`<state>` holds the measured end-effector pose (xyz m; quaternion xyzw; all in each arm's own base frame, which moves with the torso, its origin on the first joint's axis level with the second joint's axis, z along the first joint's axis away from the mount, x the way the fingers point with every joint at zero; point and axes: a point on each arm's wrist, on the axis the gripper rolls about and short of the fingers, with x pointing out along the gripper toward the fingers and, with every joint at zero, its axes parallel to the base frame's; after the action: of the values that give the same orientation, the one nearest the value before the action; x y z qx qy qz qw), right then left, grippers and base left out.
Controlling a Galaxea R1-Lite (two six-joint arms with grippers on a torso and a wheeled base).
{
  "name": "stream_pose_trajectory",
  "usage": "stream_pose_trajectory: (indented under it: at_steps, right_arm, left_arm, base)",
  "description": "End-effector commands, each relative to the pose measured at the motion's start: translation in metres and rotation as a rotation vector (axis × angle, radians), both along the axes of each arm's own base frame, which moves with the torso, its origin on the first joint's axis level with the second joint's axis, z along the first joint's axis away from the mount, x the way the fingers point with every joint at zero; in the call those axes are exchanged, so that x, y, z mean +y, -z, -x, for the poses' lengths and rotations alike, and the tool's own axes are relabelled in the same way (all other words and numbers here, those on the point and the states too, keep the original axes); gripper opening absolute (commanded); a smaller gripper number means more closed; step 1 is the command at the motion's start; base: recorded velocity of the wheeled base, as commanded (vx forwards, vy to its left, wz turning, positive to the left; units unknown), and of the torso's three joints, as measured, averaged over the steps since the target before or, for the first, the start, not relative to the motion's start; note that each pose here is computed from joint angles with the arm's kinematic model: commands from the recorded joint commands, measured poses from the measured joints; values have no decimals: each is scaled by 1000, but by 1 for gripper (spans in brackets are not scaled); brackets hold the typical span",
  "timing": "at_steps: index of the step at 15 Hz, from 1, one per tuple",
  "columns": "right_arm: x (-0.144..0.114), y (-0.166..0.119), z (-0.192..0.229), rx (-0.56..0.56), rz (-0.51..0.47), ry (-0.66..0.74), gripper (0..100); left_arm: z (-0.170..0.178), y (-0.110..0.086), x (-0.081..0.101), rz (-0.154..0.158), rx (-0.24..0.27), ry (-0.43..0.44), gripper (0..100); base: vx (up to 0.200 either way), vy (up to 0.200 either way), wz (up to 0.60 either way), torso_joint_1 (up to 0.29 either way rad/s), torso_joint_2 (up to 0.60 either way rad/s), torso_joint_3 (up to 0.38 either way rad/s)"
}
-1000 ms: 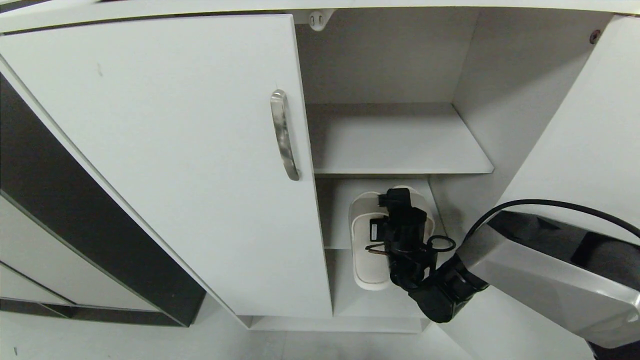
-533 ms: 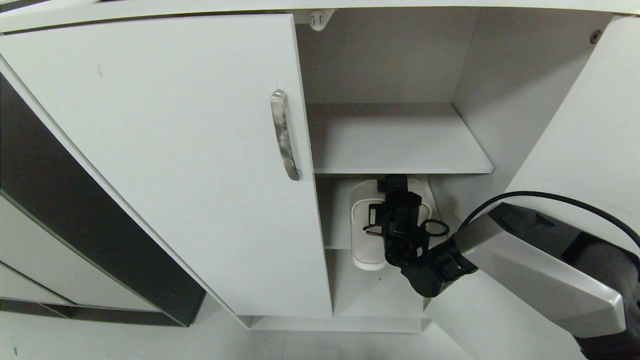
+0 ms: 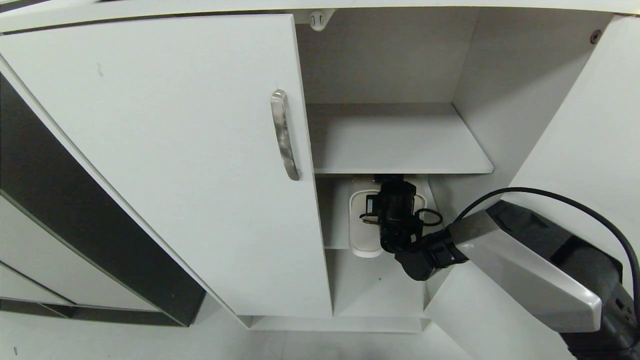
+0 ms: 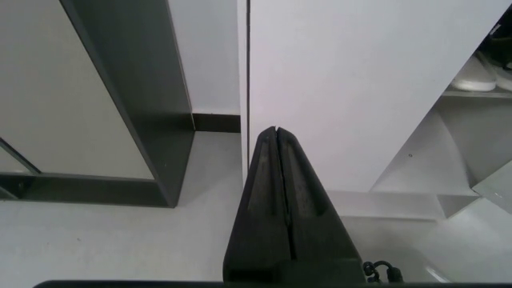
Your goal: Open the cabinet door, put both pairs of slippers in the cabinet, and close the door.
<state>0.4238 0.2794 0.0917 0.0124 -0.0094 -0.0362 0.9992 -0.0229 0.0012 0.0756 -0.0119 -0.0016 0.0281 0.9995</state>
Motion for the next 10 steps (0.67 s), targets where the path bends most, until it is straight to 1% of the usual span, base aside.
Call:
stream_pose_trajectory:
  at_steps: [1, 7, 8, 10]
  right_arm:
    - [-1, 7, -4, 9, 6, 3, 0]
    - [-4, 14, -7, 18, 11, 12, 0]
    - [-3, 17, -8, 20, 13, 12, 100]
    - [-3, 20, -9, 25, 16, 12, 100]
  left_arm:
    - [0, 0, 0, 1, 1, -1, 0]
    - [0, 0, 0, 1, 1, -1, 0]
    - [0, 0, 0, 1, 1, -1, 0]
    - [0, 0, 0, 1, 1, -1, 0]
  base:
    - [0, 0, 0, 0, 0, 0]
    - [0, 0, 0, 0, 0, 0]
    - [0, 0, 0, 0, 0, 0]
    - [0, 0, 0, 0, 0, 0]
